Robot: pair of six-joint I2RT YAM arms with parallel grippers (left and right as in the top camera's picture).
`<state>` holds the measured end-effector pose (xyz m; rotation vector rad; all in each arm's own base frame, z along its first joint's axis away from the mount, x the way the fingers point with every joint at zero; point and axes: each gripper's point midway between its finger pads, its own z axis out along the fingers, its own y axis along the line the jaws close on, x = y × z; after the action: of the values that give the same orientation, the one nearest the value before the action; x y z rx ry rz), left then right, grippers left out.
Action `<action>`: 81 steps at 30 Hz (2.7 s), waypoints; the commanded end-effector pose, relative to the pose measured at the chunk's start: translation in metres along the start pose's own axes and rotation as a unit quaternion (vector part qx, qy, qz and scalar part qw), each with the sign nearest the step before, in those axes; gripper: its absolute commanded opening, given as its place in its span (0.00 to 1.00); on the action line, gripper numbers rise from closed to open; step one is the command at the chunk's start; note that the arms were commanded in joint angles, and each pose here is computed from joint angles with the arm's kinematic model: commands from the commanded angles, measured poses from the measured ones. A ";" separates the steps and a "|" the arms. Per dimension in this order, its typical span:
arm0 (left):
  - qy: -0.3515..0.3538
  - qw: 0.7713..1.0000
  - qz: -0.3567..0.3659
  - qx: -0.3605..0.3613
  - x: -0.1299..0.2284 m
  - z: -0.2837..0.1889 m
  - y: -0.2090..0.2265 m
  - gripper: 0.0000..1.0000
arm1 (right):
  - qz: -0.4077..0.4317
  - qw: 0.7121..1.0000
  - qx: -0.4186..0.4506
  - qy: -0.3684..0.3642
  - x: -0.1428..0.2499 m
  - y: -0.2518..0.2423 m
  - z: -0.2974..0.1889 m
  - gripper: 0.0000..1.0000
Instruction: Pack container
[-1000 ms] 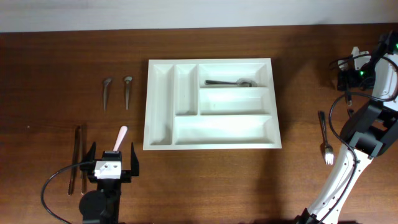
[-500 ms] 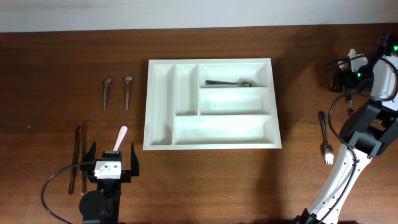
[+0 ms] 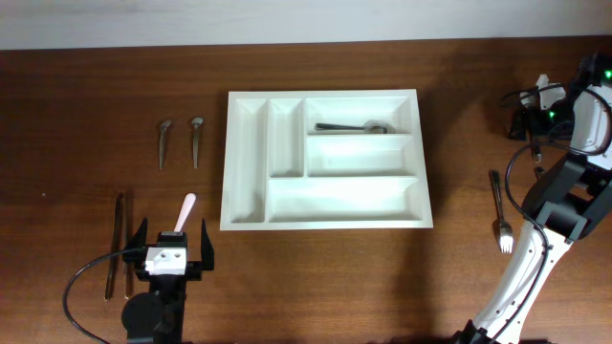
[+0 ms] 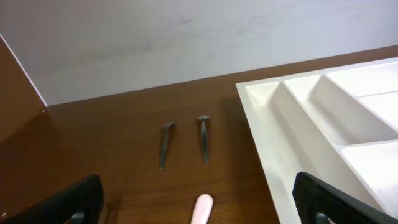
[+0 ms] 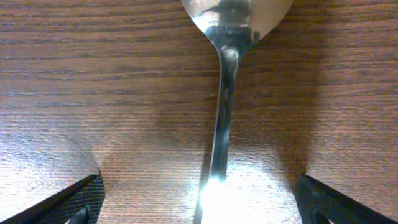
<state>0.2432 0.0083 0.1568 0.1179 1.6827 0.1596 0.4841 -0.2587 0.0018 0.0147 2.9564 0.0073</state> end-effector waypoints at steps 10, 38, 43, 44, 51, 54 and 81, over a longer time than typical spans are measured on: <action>-0.003 1.000 -0.005 0.003 0.000 0.000 -0.001 0.99 | 0.012 1.000 -0.011 0.008 0.006 -0.002 0.024 0.23; -0.003 1.000 -0.005 0.003 0.000 0.000 -0.001 0.99 | 0.264 0.951 -0.017 -0.160 -0.077 0.052 -0.155 0.04; -0.003 1.000 -0.005 0.003 0.000 0.000 -0.001 0.99 | 0.320 0.930 -0.086 -0.161 -0.082 0.112 -0.193 0.04; -0.003 1.000 -0.005 0.003 0.000 0.000 -0.001 0.99 | 0.333 0.926 -0.092 -0.156 -0.081 0.121 -0.196 0.04; -0.003 1.000 -0.005 0.003 0.000 0.000 -0.001 0.99 | 0.370 0.914 -0.113 -0.126 -0.084 0.177 -0.195 0.04; -0.003 1.000 -0.005 0.003 0.000 0.000 -0.001 0.99 | 0.381 0.911 -0.085 -0.131 -0.084 0.178 -0.193 0.04; -0.003 1.000 -0.005 0.003 0.000 0.000 -0.001 0.99 | 0.344 0.931 0.017 0.119 0.003 0.194 -0.078 0.79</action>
<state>0.2432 0.0083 0.1568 0.1178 1.6823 0.1596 0.4724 -0.0651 0.0735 1.1166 3.0048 0.0541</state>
